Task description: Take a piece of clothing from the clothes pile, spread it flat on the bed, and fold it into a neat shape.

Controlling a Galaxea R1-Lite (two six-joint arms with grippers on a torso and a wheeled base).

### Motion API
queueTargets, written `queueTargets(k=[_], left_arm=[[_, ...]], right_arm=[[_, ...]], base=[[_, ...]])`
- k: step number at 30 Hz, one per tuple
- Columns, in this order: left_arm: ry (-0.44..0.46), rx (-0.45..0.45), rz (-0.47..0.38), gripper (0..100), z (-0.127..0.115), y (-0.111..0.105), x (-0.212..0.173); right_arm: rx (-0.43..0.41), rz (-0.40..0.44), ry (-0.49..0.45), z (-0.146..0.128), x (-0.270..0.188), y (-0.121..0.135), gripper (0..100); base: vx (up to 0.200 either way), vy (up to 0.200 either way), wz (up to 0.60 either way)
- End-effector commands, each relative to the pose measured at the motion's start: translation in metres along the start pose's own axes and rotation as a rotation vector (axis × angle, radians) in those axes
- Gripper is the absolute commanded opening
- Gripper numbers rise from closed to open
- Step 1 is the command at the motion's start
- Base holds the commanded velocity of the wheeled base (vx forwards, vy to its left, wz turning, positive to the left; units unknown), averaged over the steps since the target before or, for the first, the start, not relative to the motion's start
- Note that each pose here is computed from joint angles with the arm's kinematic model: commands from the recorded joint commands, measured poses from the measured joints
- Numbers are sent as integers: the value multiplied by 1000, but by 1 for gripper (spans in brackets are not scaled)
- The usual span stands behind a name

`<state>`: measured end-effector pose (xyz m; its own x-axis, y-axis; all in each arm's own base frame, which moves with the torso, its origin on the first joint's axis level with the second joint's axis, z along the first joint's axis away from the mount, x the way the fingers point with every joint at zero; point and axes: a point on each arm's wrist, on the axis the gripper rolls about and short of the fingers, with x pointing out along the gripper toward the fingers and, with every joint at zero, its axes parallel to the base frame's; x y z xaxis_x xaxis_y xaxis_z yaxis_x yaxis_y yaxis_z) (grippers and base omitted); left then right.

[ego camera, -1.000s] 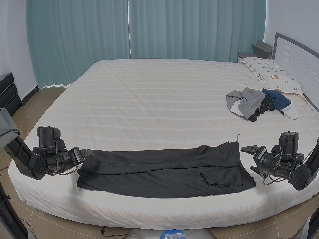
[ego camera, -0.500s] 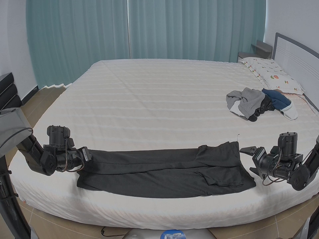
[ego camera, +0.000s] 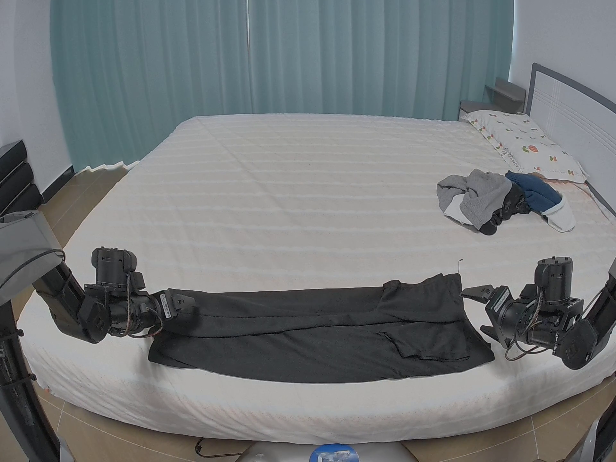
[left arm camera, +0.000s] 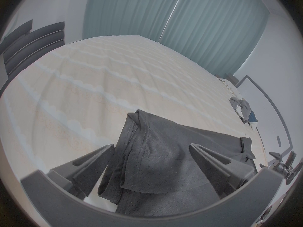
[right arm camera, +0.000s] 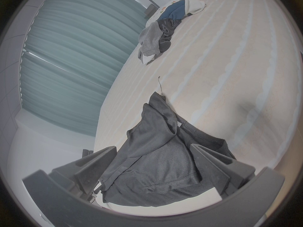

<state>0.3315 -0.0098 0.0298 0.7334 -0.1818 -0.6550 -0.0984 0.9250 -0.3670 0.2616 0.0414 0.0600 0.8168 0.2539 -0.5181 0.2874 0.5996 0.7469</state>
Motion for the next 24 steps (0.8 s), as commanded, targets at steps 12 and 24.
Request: queueTargets(k=[12, 24], left_arm=[[47, 37, -13, 100, -8, 9, 7], [39, 35, -25, 0, -6, 6, 5]], right_arm=[[0, -14, 10, -2, 4, -3, 100], [3, -16, 10, -1, 4, -4, 100]], base=[[0, 0, 0], [0, 0, 0]])
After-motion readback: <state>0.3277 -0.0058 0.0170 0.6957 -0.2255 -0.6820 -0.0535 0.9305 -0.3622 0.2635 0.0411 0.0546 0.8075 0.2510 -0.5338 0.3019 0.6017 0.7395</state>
